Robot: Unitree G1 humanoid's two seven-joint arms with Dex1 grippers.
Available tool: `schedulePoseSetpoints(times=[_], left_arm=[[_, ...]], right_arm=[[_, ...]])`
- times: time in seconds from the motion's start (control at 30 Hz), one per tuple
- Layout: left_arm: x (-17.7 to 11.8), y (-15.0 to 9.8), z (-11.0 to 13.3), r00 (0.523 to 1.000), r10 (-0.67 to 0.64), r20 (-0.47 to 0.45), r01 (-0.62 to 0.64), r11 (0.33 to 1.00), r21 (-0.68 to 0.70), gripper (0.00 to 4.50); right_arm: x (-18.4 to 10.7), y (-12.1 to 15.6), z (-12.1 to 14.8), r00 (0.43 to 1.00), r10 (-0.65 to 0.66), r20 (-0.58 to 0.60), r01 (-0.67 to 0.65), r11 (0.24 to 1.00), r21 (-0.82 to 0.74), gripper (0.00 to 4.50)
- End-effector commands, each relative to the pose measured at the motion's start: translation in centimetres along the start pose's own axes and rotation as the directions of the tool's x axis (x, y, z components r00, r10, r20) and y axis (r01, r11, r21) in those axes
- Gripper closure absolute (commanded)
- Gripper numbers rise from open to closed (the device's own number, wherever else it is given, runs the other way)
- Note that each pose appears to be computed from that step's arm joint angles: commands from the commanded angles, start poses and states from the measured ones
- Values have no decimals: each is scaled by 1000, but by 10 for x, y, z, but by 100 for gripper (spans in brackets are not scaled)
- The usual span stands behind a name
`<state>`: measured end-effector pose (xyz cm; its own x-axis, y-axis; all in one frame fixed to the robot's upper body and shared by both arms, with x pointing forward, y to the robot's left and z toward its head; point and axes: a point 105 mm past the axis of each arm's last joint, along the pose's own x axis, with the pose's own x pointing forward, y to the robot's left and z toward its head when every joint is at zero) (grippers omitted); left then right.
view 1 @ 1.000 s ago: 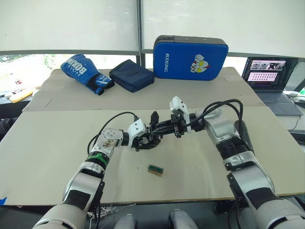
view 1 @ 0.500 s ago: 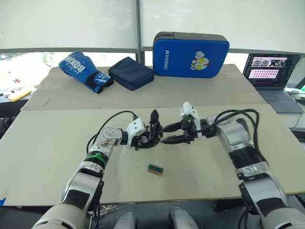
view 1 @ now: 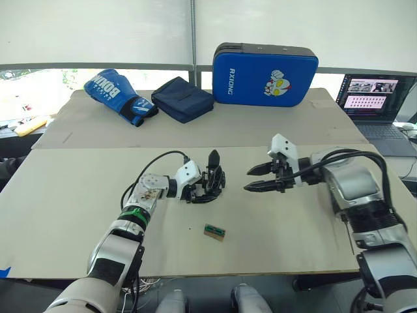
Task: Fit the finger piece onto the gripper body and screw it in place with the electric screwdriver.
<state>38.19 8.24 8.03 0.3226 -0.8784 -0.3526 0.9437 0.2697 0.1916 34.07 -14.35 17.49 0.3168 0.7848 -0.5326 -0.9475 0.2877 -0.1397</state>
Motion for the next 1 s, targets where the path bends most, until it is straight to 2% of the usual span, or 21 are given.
schedulePoseSetpoints(times=[0.03, 0.1, 0.2, 0.3, 0.4, 0.43, 0.57, 0.63, 0.77, 0.87, 0.93, 1.0], left_arm=[[-23, -4, -14, 999, -25, -36, 25, 1000, -13, 0], [-34, -5, -13, 999, -24, -29, 24, 1000, 2, 0], [-57, -14, -3, 1000, -23, 14, 23, 1000, 10, 0], [-86, -47, 31, 992, -98, 74, 95, 995, 38, 0], [-104, -70, 75, 979, -160, 126, 152, 986, 72, 0], [-109, -76, 88, 974, -179, 139, 168, 982, 87, 0], [-121, -87, 129, 958, -236, 165, 217, 968, 124, 0], [-125, -91, 141, 952, -260, 163, 238, 960, 146, 0], [-126, -93, 149, 952, -266, 153, 239, 956, 171, 0], [-125, -93, 152, 952, -259, 161, 230, 957, 178, 0], [-125, -95, 153, 951, -264, 159, 234, 954, 186, 0], [-123, -96, 152, 953, -266, 147, 236, 953, 192, 0]], right_arm=[[-25, -6, 6, 992, -108, -68, 109, 994, 14, 4], [-37, -10, 0, 981, -153, -121, 164, 982, 88, 4], [-61, -19, -18, 943, -244, -227, 299, 919, 257, 4], [-104, -42, -50, 797, -445, -408, 582, 746, 324, 4], [-136, -50, -75, 658, -520, -545, 736, 599, 316, 4], [-144, -51, -82, 622, -527, -579, 766, 563, 310, 4], [-158, -50, -102, 538, -521, -663, 828, 475, 299, 4], [-158, -47, -107, 535, -499, -682, 832, 451, 323, 4], [-152, -38, -117, 559, -427, -711, 822, 400, 406, 4], [-143, -25, -129, 606, -331, -724, 793, 321, 517, 4], [-138, -22, -133, 627, -310, -715, 777, 319, 544, 4], [-132, -25, -133, 654, -313, -689, 755, 335, 564, 56]])
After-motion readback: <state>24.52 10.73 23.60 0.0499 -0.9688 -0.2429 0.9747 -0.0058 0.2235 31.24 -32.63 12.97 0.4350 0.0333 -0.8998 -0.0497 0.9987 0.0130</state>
